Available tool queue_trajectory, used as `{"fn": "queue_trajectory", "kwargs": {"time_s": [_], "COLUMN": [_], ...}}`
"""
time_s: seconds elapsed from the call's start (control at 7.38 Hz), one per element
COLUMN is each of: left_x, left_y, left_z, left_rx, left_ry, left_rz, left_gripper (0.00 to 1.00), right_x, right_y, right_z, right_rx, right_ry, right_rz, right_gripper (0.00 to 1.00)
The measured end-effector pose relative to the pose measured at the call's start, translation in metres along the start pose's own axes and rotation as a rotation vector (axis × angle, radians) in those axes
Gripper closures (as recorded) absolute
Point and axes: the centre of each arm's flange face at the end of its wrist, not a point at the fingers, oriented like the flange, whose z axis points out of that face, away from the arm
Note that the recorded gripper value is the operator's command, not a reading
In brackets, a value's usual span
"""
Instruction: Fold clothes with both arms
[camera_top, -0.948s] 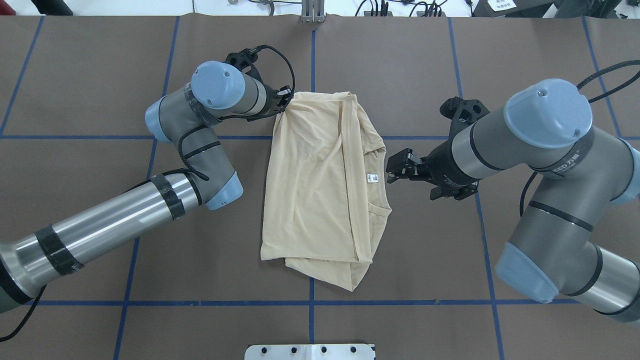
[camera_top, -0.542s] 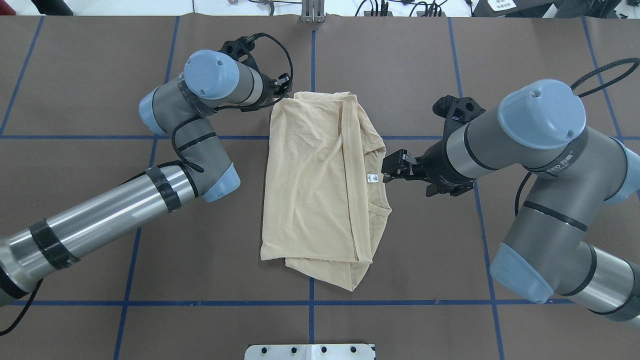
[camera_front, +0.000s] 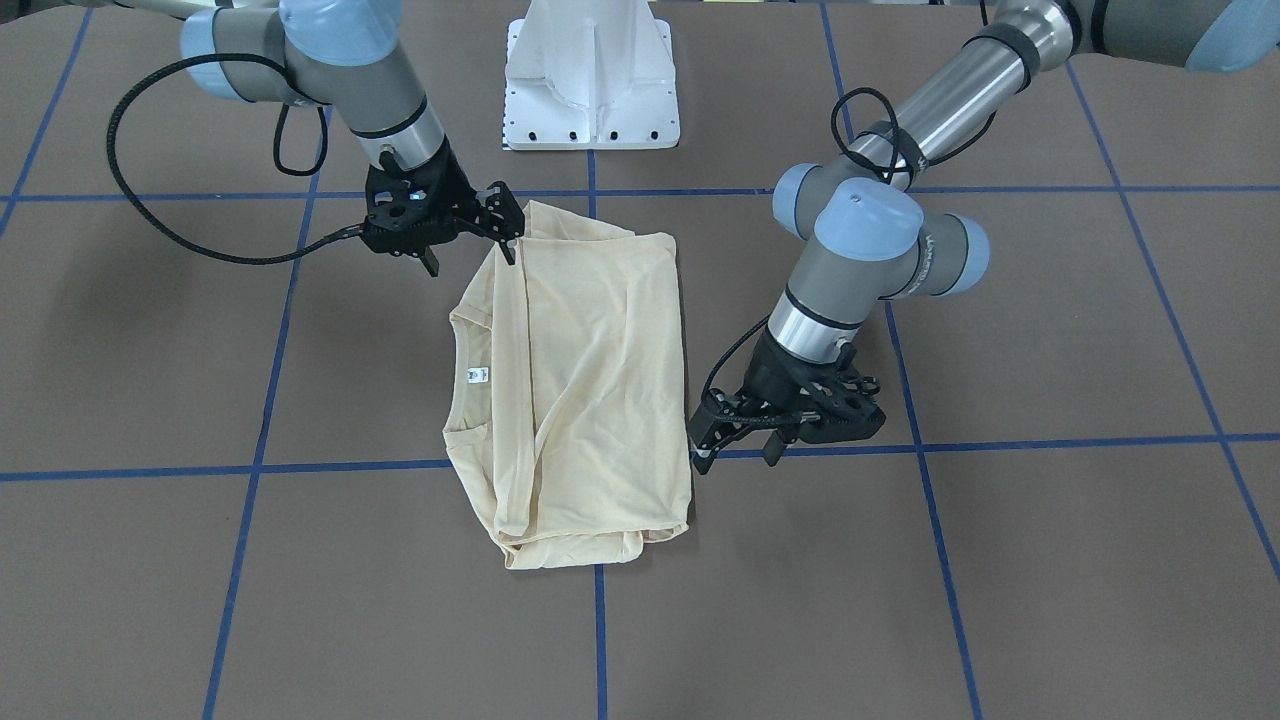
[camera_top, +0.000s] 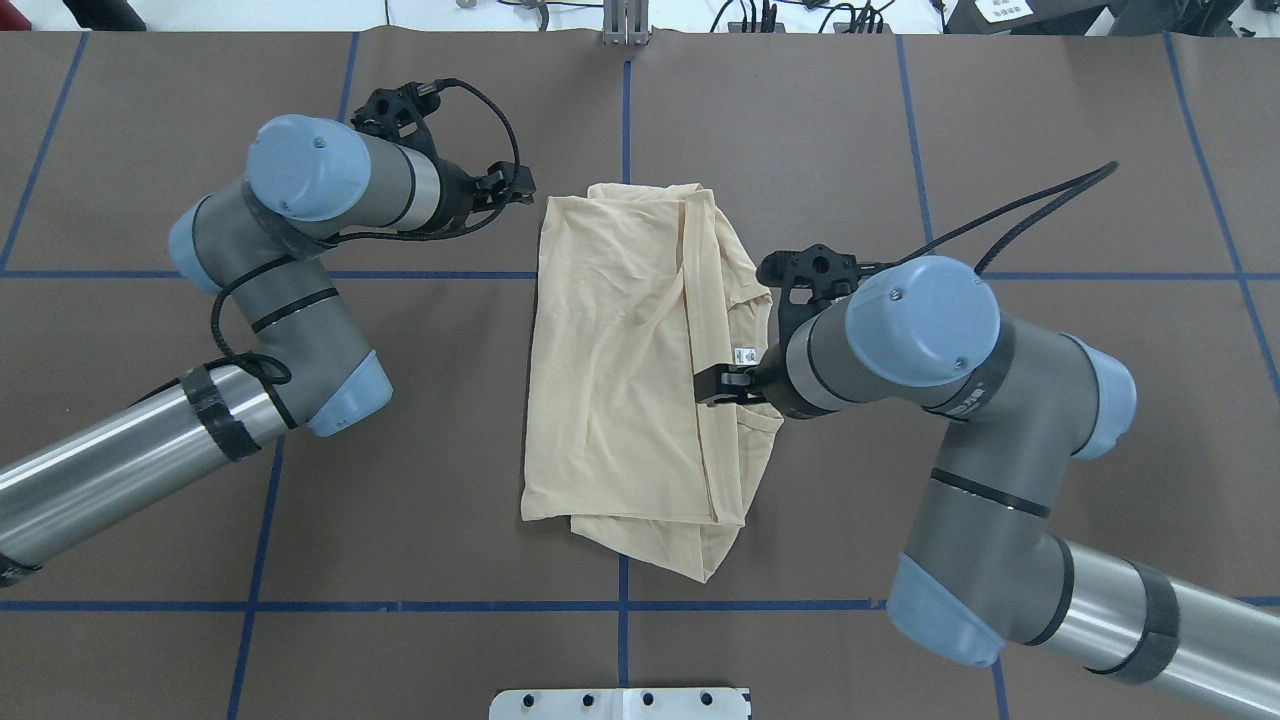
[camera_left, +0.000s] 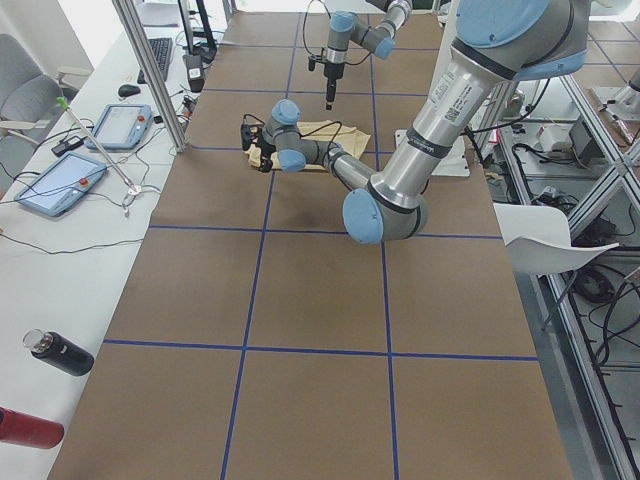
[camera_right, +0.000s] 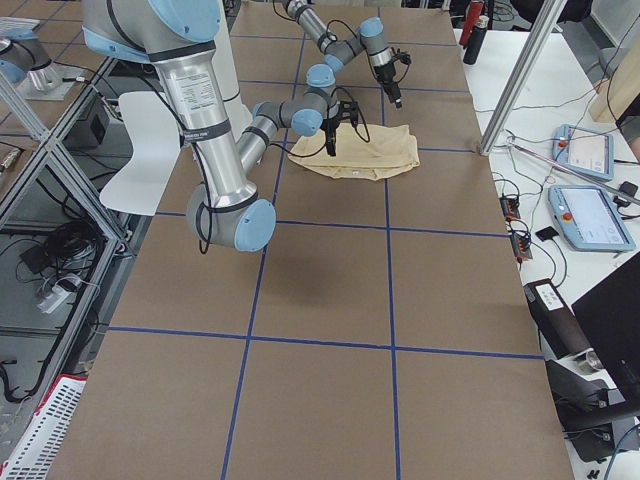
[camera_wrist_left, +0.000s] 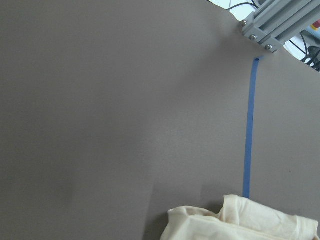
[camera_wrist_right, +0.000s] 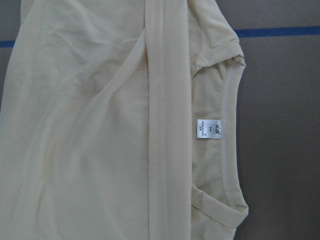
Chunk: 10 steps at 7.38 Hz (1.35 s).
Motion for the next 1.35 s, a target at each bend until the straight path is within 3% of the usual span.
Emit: {"fn": "queue_trajectory", "kwargs": {"time_s": [0.27,0.54,1.35], "left_x": [-0.009,-0.011,-0.013], "left_y": [0.009,0.012,0.014], "left_z": [-0.043,-0.068,-0.069], "left_rx": [-0.007,-0.009,-0.013], "left_ry": [-0.021,-0.027,-0.035], "left_rz": [0.046,0.061,0.063], "left_gripper": [0.0,0.0,0.0], "right_x": [-0.022,-0.026,-0.026], "right_y": [0.011,0.023,0.043], "right_z": [0.031,0.06,0.084], "right_rx": [0.025,0.018,-0.054], "right_ry": [0.078,0.139,0.235], "right_rz": [-0.099,-0.183,-0.214], "right_gripper": [0.0,0.01,0.26]}}
